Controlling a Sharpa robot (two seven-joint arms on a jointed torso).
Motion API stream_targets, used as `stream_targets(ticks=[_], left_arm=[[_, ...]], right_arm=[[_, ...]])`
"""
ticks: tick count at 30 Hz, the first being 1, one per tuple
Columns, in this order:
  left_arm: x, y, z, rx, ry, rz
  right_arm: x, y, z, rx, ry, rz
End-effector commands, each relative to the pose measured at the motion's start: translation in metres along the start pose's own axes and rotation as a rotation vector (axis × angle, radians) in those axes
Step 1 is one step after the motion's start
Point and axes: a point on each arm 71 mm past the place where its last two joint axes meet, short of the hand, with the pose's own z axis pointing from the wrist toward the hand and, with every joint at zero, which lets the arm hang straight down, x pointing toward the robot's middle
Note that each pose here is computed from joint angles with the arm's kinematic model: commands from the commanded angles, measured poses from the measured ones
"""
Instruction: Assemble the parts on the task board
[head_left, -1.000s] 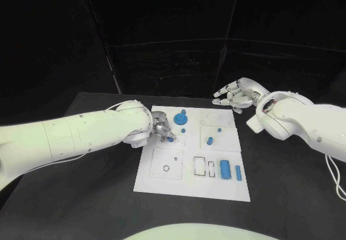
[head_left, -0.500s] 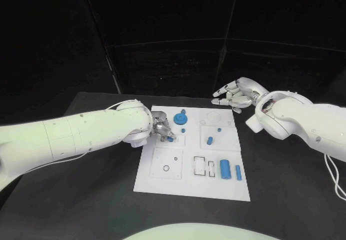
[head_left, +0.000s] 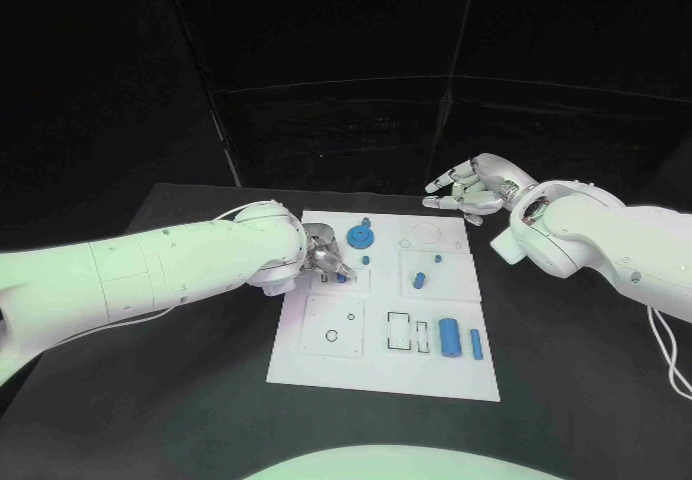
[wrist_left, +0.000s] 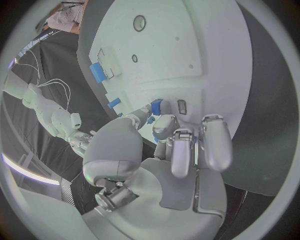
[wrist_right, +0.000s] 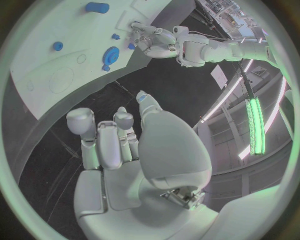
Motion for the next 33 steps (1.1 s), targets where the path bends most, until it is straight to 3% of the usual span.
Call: stream_targets(ticks=[1,16,25,33], left_arm=[[0.0005,-0.0010,0.0003,0.001,0.004,0.004],[-0.0035,0.0025,0.0021,-0.009,-0.020,-0.009],[-0.0056,0.0028,-0.0012,-0.002,-0.029,-0.030],[-0.0230,-0.0064,-0.0082,0.030,-0.066,-0.071]], right_arm=[[0.000,0.002,0.000,-0.014,0.002,0.003],[0.000,0.002,0.000,-0.017,0.001,0.003],[-0.001,0.002,0.000,-0.018,-0.001,0.002],[-0.002,0.001,0.001,-0.016,-0.007,0.001]])
